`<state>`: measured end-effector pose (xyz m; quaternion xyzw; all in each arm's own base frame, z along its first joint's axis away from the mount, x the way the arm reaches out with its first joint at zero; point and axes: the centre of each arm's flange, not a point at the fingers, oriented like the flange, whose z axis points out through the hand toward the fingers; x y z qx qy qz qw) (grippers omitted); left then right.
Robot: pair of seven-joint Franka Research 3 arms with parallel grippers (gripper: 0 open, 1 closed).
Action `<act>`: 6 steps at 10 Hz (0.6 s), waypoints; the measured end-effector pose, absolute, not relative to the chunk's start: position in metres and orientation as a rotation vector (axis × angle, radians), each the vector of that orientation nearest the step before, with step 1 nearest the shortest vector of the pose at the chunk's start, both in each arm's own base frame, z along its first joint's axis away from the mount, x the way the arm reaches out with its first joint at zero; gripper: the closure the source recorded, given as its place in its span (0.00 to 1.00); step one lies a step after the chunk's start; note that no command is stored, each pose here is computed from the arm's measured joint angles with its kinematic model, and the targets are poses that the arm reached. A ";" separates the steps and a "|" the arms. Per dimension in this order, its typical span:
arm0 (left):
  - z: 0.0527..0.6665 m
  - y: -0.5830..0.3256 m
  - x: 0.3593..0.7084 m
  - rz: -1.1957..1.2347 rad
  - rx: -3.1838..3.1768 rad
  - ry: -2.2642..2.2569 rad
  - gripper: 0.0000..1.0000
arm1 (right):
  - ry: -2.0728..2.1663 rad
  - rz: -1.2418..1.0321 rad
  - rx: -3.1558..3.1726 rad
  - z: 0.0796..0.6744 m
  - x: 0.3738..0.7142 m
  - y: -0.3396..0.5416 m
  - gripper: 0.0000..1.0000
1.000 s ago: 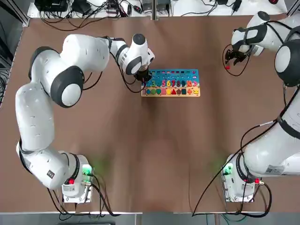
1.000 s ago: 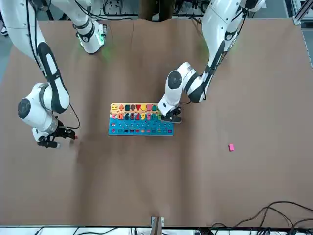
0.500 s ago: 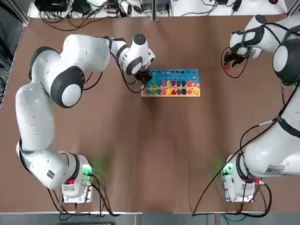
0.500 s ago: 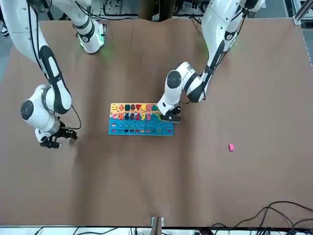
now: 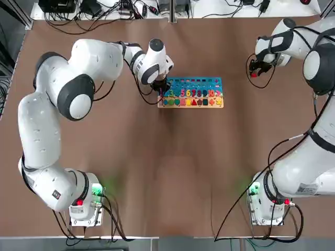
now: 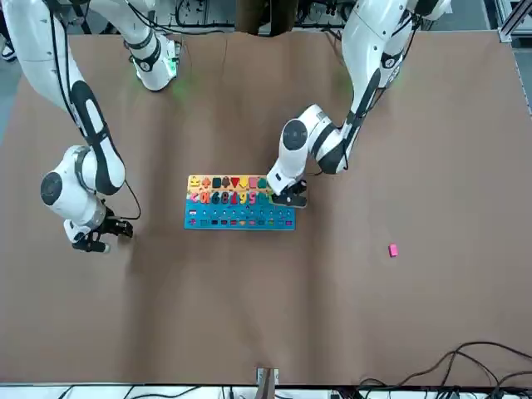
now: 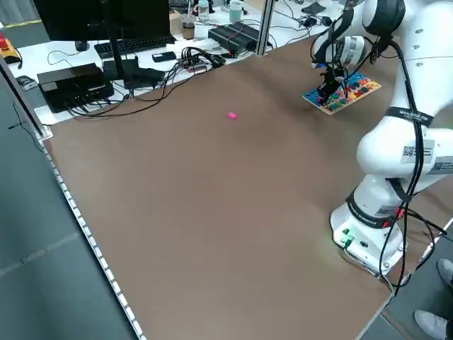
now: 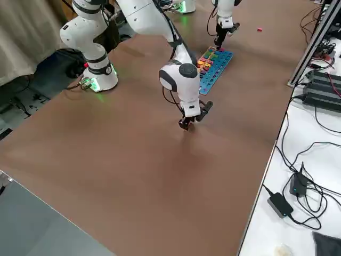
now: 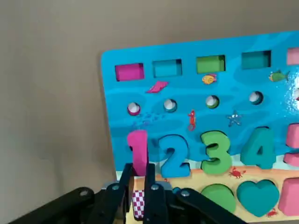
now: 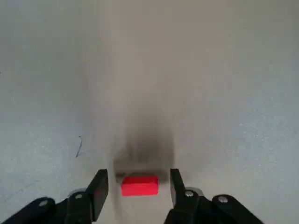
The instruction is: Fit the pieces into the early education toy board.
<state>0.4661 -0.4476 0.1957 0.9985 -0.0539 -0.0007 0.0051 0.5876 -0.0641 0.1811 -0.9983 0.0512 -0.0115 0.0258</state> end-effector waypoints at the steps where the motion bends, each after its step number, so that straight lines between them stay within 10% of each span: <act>1: 0.195 -0.448 0.465 -0.004 3.128 -0.170 0.87 | 0.156 -0.036 -3.086 0.181 0.588 -0.064 0.40; 6: 0.193 -0.448 0.464 -0.015 3.133 -0.172 0.87 | 0.151 -0.035 -3.086 0.181 0.588 -0.064 0.44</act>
